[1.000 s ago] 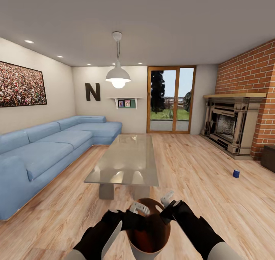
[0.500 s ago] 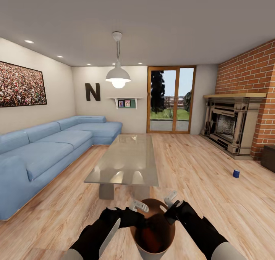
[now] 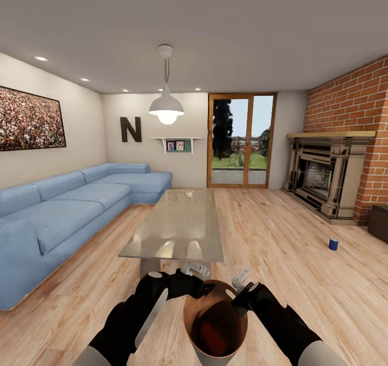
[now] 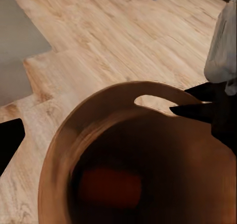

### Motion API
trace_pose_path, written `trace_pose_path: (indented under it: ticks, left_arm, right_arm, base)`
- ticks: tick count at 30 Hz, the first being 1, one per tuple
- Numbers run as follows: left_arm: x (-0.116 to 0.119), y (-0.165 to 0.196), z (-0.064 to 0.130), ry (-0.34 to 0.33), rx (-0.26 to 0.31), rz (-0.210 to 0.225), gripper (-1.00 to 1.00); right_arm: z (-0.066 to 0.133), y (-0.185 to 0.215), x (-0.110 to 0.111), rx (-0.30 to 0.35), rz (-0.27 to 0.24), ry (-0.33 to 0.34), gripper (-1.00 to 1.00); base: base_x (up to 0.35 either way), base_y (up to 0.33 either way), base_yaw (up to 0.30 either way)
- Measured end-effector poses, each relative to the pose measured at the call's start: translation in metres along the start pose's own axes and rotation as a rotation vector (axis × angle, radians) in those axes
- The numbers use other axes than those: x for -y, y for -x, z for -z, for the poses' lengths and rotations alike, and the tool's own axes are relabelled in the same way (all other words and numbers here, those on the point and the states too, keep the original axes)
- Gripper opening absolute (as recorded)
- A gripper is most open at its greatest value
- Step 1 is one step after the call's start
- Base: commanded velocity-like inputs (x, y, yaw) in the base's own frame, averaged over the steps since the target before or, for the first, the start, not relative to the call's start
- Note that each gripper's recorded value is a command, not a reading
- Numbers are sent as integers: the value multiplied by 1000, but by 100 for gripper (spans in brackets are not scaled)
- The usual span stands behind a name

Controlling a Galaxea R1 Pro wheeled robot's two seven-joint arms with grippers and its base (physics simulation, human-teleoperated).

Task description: Put the three can of soda from the living room inside the tash can in the kitchen.

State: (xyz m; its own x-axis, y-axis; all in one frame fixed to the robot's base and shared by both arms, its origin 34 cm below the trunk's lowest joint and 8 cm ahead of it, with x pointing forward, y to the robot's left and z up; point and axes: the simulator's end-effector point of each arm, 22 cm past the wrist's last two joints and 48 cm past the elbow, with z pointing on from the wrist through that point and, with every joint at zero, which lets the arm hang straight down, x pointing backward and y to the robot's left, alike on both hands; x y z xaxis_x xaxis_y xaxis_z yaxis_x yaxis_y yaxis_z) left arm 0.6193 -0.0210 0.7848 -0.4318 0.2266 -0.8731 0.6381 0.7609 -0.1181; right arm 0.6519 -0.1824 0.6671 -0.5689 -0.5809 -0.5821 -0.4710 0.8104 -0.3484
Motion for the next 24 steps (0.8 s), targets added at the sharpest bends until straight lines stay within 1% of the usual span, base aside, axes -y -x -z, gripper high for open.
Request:
trace_pose_path:
  ticks: [2,6,9,15,24]
  left_arm:
    - [2,11,9,-1,14,-8,100]
    - [-11,26,27,23,37,-35,100]
    - [-17,29,34,33,44,-44,100]
    - [-21,32,38,38,49,-49,100]
    - [-25,28,38,46,40,-49,100]
  right_arm:
    - [0,0,1,0,1,-2,-100]
    - [0,0,1,0,0,-1,-100]
    - [0,-1,1,-1,1,-3,-100]
    - [0,-2,4,-2,-4,-5,-100]
    - [1,-2,9,0,-19,-10,-100]
  base:
    - [0,0,0]
    - [0,0,0]
    - [0,0,0]
    - [0,0,0]
    - [0,0,0]
